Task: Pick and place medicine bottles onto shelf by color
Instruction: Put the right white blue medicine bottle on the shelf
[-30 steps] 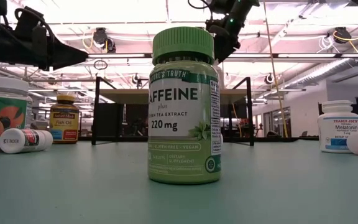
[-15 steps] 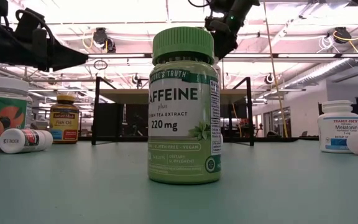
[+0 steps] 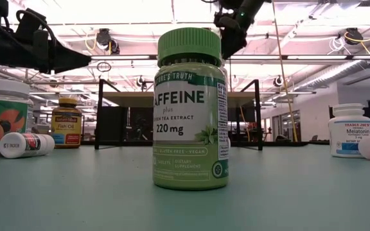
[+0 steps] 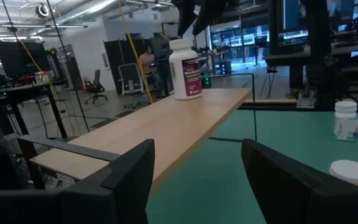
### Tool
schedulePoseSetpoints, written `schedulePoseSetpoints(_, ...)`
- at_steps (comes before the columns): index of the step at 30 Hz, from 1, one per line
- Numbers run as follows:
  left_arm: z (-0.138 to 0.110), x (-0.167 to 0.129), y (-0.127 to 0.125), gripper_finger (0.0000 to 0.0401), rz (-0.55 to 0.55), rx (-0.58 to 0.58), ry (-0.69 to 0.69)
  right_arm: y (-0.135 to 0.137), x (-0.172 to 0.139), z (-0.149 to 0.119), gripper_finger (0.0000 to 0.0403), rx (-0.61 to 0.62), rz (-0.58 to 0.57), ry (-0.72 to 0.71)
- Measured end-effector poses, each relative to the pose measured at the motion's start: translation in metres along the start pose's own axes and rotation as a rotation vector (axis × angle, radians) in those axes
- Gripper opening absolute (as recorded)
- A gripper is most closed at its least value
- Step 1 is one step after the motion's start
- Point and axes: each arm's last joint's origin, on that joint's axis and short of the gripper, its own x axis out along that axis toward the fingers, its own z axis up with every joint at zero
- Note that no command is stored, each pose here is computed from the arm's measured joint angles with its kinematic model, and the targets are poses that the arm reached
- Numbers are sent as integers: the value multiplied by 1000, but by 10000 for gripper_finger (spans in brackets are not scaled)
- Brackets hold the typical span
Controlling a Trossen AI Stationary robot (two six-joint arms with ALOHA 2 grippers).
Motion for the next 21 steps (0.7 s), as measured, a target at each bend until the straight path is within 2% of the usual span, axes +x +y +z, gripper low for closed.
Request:
schedulePoseSetpoints(9,0,0,0,246,-2,-1,5,3,-34,-2,263,-2,-23,-83)
schedulePoseSetpoints(12,-1,0,-1,246,-7,-4,8,7,-47,-5,263,42,-21,-93)
schedulePoseSetpoints(16,-6,1,-7,246,-56,44,55,30,-53,-22,263,42,-40,-18)
schedulePoseSetpoints(21,-6,4,-15,246,-100,80,65,69,-59,-53,263,-11,-191,16)
